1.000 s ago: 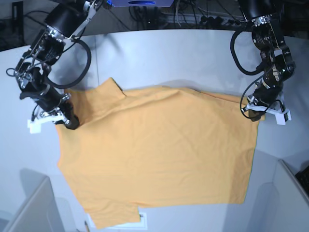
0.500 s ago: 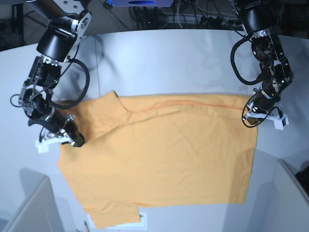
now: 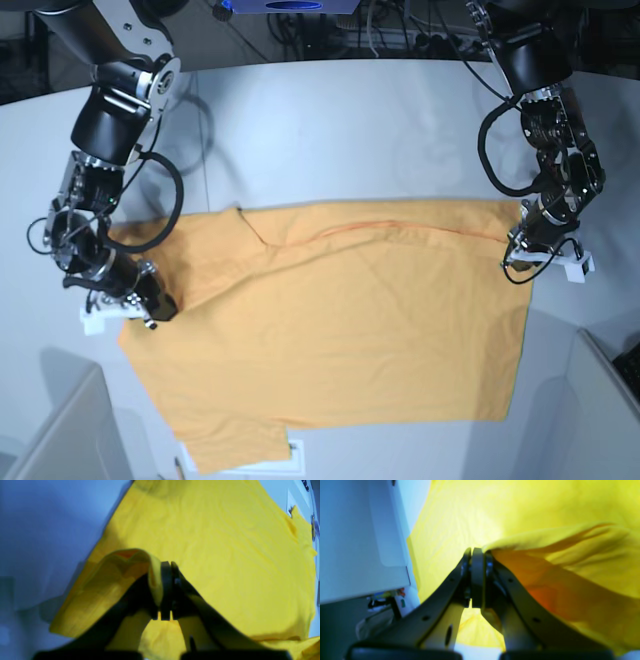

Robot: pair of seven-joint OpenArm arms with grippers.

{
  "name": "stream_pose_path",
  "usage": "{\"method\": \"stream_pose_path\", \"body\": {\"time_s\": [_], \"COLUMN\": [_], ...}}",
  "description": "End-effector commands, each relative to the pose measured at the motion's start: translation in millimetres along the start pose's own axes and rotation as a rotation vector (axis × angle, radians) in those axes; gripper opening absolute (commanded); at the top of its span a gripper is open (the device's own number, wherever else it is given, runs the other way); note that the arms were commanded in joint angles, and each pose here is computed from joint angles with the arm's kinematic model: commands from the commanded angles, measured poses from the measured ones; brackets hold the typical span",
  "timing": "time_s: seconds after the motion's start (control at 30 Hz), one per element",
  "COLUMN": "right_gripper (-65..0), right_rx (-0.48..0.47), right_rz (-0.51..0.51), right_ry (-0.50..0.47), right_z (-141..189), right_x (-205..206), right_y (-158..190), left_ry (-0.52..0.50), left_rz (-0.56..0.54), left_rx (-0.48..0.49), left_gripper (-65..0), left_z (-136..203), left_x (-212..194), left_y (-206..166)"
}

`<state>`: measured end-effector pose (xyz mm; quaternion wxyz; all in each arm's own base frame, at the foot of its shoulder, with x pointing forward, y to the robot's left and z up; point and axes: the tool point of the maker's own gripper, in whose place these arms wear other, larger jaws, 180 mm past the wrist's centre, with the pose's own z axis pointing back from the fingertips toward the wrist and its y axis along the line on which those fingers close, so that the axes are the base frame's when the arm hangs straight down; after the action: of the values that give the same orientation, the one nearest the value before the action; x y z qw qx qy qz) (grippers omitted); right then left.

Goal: Fold the T-shirt properly
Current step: 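Lift the shoulders and drag the shirt toward the robot with both grippers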

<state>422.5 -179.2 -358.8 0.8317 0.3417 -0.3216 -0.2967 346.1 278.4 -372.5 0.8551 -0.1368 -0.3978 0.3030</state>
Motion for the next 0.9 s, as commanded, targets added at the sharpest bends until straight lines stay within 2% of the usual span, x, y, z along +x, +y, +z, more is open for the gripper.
{"method": "stream_pose_path", "body": {"time_s": [0.0, 0.13, 0.37, 0.77, 0.87], "right_gripper": [-65.0, -65.0, -65.0, -65.0, -48.0], "right_rx": [0.032, -0.008, -0.029, -0.037, -0.04], "right_rz": [0.043, 0.087, 0.082, 0.073, 0.071], "right_ry": [-0.05, -0.065, -0.108, -0.112, -0.114], "right_z": [0.9, -9.1, -12.2, -11.3, -10.6], "right_x": [21.8, 23.9, 30.1, 30.3, 30.3], "right_y": [18.5, 10.0, 0.1, -3.6, -5.5], "left_ry": [-0.047, -0.041, -0.005, -0.002, -0.006], "left_rz": [-0.008, 0.017, 0.058, 0.065, 0.071], "left_rx": [-0.021, -0.03, -0.024, -0.02, -0.017], "left_gripper": [-65.0, -65.0, -65.0, -65.0, -65.0], "left_z": [0.6, -10.0, -26.2, -27.6, -26.9], "left_x": [18.6, 24.5, 22.6, 23.2, 24.5], "left_y": [-8.1, -13.3, -12.2, -10.0, -8.2]}}
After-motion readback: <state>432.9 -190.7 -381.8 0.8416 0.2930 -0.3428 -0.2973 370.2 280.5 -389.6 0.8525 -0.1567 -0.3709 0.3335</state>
